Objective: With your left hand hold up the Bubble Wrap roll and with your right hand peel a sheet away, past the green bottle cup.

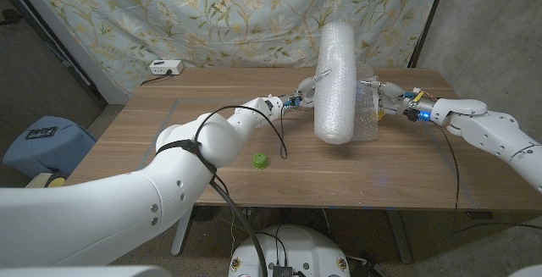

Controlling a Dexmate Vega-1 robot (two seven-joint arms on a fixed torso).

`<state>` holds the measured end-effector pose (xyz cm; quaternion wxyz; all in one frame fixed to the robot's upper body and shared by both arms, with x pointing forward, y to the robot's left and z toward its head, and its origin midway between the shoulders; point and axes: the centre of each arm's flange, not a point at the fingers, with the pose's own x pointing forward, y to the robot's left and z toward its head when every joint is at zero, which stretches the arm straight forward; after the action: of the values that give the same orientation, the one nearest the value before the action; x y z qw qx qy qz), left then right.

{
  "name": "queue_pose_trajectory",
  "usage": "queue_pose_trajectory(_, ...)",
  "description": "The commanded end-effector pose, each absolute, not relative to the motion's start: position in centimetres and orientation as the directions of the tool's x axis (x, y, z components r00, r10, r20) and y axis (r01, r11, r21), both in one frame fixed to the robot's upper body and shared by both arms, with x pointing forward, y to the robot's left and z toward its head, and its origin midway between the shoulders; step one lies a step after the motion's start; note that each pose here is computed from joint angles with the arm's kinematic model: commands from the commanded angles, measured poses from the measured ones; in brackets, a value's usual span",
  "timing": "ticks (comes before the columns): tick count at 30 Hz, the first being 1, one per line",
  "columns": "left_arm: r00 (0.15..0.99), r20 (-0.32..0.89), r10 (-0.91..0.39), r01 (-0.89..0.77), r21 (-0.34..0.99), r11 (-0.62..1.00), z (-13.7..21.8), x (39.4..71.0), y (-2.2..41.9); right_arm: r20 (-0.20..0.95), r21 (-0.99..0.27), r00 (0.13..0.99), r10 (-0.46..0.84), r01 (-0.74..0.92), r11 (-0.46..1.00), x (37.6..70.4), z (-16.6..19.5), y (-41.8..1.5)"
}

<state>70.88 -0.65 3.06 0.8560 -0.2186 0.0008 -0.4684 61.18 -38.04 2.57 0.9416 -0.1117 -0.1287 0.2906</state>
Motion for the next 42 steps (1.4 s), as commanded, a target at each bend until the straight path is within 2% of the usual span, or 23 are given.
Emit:
queue_pose_trajectory(1,0.539,0.213,-0.815,0.815,-0.375,0.441,3.2,70.6,-0.7,0.166,-0.295,0.823,0.543,-0.483,0.824,61.3,2.5,-38.6)
queue_pose_trajectory(16,0.542,0.205,-0.815,0.810,-0.384,0.442,2.7,70.6,-1.2,0.112,-0.370,0.897,0.428,-0.362,0.856,59.9,3.4,-38.0)
queue_pose_trajectory(29,0.556,0.200,-0.807,0.798,-0.398,0.452,2.4,70.6,-1.7,0.103,-0.343,0.929,0.355,-0.302,0.889,58.7,3.3,-37.9)
queue_pose_trajectory(42,0.627,0.207,-0.751,0.739,-0.463,0.490,2.0,71.2,-1.8,0.086,-0.359,0.944,0.318,-0.268,0.894,57.7,4.3,-38.4)
